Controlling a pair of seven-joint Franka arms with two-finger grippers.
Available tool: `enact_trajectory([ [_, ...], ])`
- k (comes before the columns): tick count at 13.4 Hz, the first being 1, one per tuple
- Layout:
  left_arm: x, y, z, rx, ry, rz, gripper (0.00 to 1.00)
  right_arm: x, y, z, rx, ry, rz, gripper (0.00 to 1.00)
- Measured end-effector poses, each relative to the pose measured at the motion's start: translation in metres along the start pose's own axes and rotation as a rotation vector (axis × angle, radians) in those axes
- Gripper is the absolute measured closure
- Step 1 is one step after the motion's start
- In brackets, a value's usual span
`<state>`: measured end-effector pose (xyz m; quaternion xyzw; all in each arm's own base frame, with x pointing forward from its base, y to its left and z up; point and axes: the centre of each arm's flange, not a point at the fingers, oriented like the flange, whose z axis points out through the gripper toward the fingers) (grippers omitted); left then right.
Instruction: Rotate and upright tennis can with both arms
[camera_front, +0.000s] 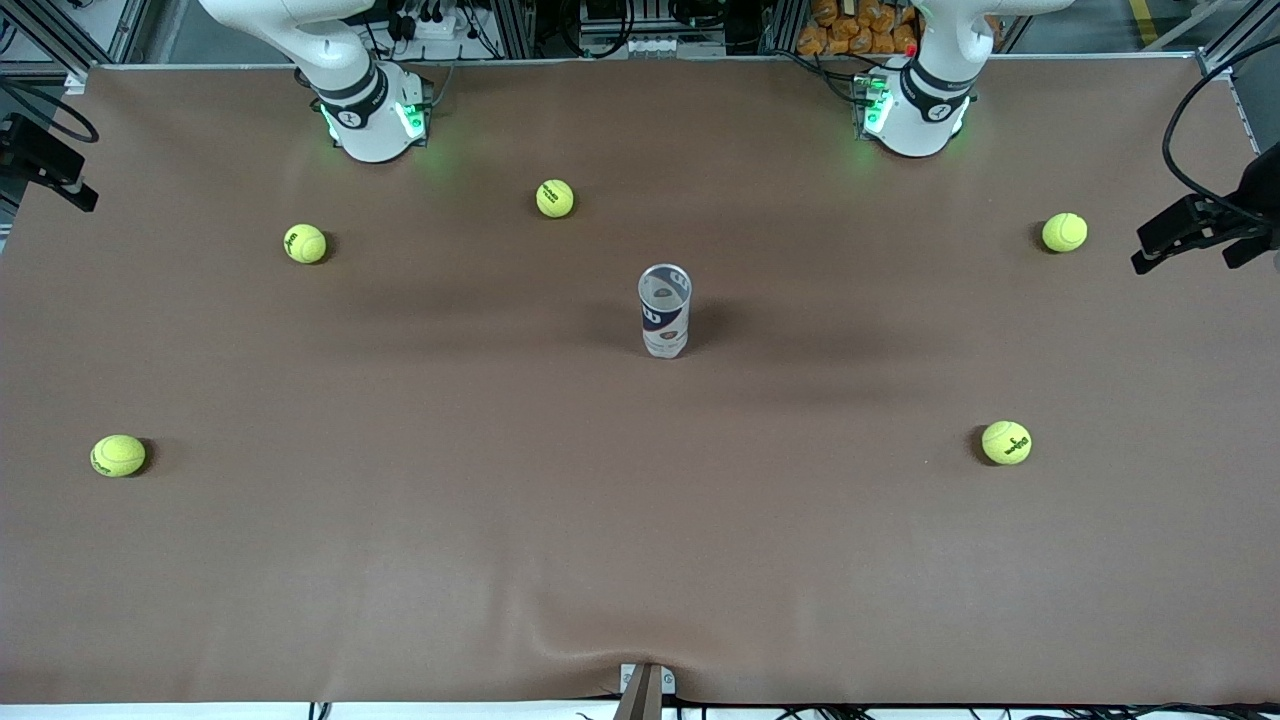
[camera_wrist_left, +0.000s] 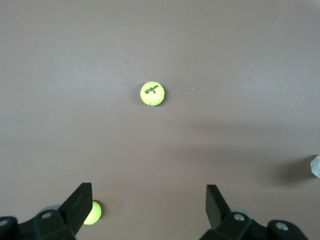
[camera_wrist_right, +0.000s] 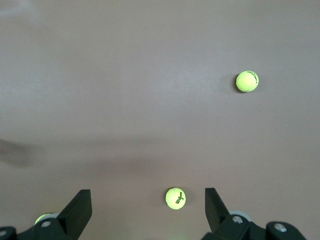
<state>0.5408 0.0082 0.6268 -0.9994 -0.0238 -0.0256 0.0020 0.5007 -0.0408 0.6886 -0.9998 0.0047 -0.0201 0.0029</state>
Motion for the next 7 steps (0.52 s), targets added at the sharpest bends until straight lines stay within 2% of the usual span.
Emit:
enact_trajectory([
  [7, -0.0027, 0.0112, 0.0025, 0.001, -0.023, 0.020, 0.00, -0.0001, -0.0001, 0.0010, 0.000, -0.003, 0.000, 0.00],
])
